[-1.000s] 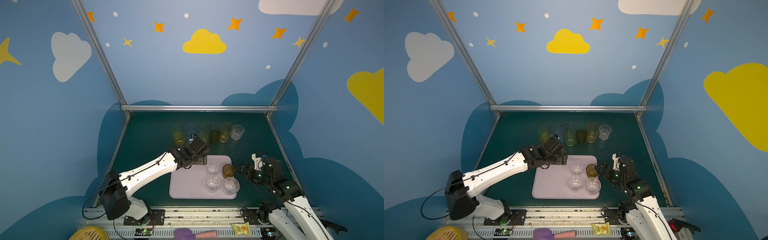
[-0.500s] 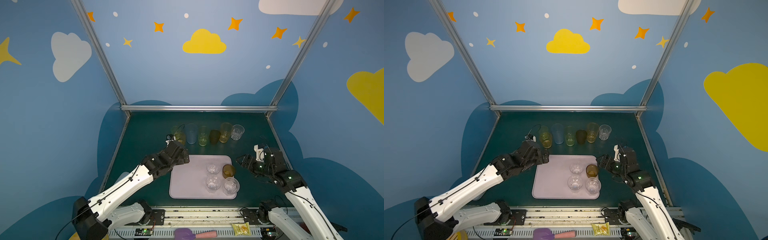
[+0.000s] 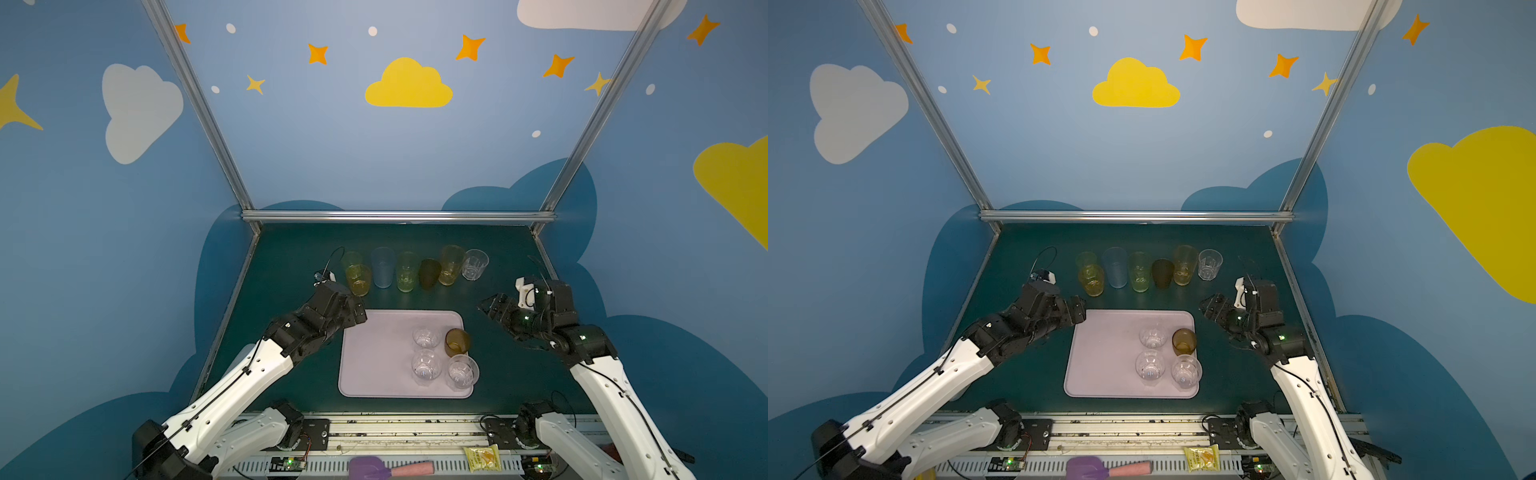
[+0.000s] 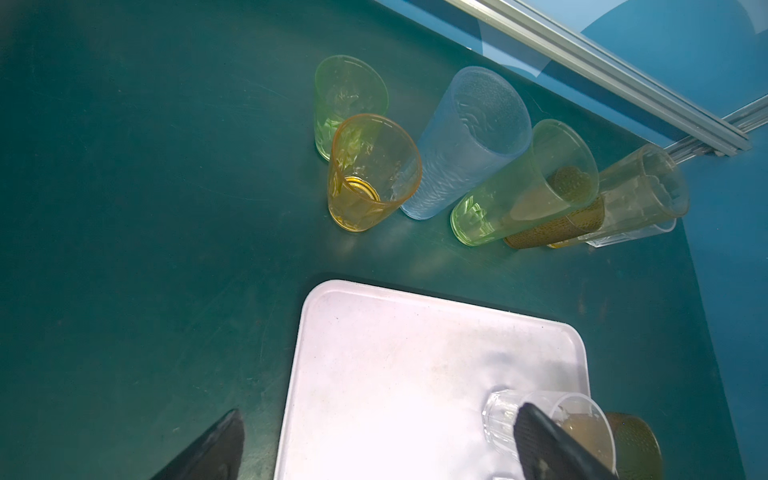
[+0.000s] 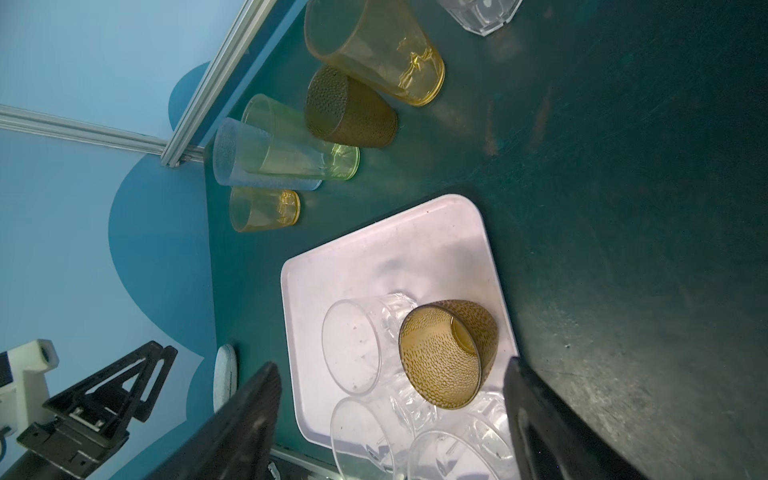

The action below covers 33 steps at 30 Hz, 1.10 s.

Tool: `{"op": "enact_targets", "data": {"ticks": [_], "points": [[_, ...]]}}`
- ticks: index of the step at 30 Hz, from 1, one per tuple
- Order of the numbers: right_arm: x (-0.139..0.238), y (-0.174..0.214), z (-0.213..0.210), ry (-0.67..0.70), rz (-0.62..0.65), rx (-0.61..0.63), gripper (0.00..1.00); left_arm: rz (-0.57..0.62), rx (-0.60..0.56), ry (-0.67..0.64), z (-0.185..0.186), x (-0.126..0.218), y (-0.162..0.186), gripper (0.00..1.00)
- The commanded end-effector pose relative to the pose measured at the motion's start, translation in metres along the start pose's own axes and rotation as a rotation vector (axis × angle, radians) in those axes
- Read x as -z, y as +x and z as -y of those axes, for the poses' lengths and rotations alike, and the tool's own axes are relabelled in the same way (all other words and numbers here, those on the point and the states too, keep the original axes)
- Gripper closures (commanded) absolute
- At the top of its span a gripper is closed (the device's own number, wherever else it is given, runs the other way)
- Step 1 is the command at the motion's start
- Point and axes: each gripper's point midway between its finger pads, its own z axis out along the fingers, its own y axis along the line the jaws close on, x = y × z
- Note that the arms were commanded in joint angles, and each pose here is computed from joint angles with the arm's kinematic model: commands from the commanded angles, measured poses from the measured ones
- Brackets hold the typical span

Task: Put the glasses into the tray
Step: 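Move the right gripper toward the glass row's far end while the left withdraws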

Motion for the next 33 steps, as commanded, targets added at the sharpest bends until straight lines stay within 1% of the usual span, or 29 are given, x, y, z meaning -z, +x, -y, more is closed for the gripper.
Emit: {"op": "enact_targets", "data": {"ticks": [1, 6, 12, 16, 20, 23, 29, 30, 33], "points": [[0.004, -0.008, -0.004, -0.016, -0.013, -0.021, 0.17, 0.01, -0.002, 0.027, 0.007, 0.001, -0.006, 0.0], [-0.003, -0.027, 0.002, -0.018, -0.016, -0.088, 0.17, 0.019, -0.003, 0.048, 0.012, 0.003, -0.011, 0.0], [-0.013, -0.056, 0.01, -0.026, 0.004, -0.153, 0.18, 0.001, -0.033, 0.087, 0.023, 0.004, -0.013, 0.0], [-0.023, -0.08, 0.015, -0.033, 0.028, -0.182, 0.19, 0.035, -0.033, 0.093, 0.023, 0.008, -0.02, 0.0], [-0.036, -0.106, 0.02, -0.018, 0.041, -0.184, 0.21, 0.064, -0.06, 0.18, 0.037, 0.016, -0.026, 0.0], [-0.051, -0.123, 0.024, -0.002, 0.039, -0.183, 0.22, 0.06, -0.093, 0.22, 0.046, 0.019, -0.028, 0.0], [-0.079, -0.158, 0.029, 0.022, 0.045, -0.183, 0.3, 0.052, -0.162, 0.249, 0.057, 0.017, -0.031, 0.0], [-0.084, -0.163, 0.03, 0.025, 0.045, -0.184, 0.35, 0.052, -0.171, 0.254, 0.059, 0.017, -0.032, 0.0], [-0.1, -0.174, 0.034, 0.035, 0.034, -0.188, 0.42, 0.056, -0.198, 0.278, 0.065, 0.015, -0.034, 0.0]]}}
